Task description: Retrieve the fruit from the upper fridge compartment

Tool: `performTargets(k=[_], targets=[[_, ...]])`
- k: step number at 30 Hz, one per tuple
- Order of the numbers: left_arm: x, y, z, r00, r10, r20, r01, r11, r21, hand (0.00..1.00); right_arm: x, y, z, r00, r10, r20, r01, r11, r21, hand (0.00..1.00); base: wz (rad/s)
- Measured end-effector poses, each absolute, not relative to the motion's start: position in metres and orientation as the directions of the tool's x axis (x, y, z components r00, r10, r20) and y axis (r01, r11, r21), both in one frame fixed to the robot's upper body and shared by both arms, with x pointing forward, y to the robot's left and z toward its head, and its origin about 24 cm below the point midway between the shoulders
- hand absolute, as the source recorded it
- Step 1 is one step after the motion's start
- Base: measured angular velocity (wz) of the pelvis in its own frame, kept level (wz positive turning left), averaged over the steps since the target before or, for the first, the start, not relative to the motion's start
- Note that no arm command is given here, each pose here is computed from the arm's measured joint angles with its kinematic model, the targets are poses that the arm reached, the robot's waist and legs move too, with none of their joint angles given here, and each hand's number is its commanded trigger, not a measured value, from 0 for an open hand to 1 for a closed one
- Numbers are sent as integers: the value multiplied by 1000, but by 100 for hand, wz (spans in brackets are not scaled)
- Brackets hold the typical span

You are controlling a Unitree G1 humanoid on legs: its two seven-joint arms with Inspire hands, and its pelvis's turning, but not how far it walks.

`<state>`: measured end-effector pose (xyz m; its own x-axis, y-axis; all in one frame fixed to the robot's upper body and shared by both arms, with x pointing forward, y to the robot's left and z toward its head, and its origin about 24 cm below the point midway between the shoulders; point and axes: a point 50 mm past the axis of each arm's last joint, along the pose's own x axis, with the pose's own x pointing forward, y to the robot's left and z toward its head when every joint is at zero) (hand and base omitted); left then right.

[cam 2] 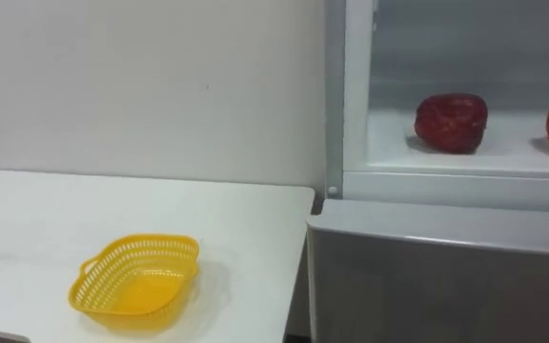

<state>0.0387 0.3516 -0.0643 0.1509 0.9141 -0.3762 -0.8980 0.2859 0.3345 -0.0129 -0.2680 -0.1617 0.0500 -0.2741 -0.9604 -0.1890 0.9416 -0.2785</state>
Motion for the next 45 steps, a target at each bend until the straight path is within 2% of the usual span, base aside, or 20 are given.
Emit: performTargets(k=[3, 5, 7, 9, 13, 15, 19, 22, 25, 27, 29, 32, 36, 41, 45], targets=[[6, 321, -108, 54, 825, -562, -829, 351, 435, 0, -13, -264, -163, 50, -281, -958, -172, 943, -285, 0, 0], [-14, 307, -124, -14, 766, -643, -795, 381, 471, 0, -12, -267, -162, 57, -313, -948, -144, 937, -318, 0, 0], [-29, 294, -135, -57, 721, -690, -751, 425, 506, 0, -5, -271, -160, 85, -354, -931, -85, 929, -361, 0, 0], [-44, 283, -142, -88, 672, -735, -703, 481, 523, 0, 4, -277, -158, 118, -406, -906, 67, 914, -401, 0, 0], [-47, 275, -146, -26, 647, -762, -556, 624, 549, 0, 23, -283, -154, 178, -481, -858, 215, 870, -443, 0, 0], [-38, 268, -150, 39, 617, -786, -432, 719, 544, 0, 35, -286, -150, 215, -529, -821, 296, 837, -461, 0, -3], [-23, 260, -154, 109, 563, -819, -339, 796, 502, 0, 58, -291, -140, 276, -606, -746, 404, 777, -482, 0, -24], [-4, 259, -156, 172, 543, -822, -285, 826, 486, 0, 84, -290, -128, 365, -659, -657, 465, 741, -485, 0, -14], [16, 253, -157, 233, 514, -826, -254, 852, 458, 0, 113, -289, -107, 443, -721, -533, 563, 687, -460, 0, -15], [24, 247, -158, 279, 477, -833, -216, 877, 429, 0, 143, -287, -76, 523, -769, -367, 660, 638, -398, 0, -20], [28, 244, -159, 300, 456, -838, -193, 889, 415, 0, 160, -286, -53, 554, -796, -243, 719, 605, -343, 0, -9], [24, 242, -159, 307, 435, -847, -178, 900, 398, 0, 181, -284, -15, 570, -819, -64, 788, 567, -241, 0, -2], [-4, 248, -158, 247, 448, -859, -138, 894, 426, 0, 187, -274, 34, 542, -822, 176, 840, 527, -129, 0, -2], [-15, 244, -161, 226, 424, -877, -18, 902, 432, 0, 192, -258, 64, 534, -768, 354, 836, 542, -86, 0, -5], [-12, 239, -163, 230, 401, -886, -6, 912, 411, 0, 197, -244, 78, 560, -696, 449, 809, 577, -115, 0, -1]])
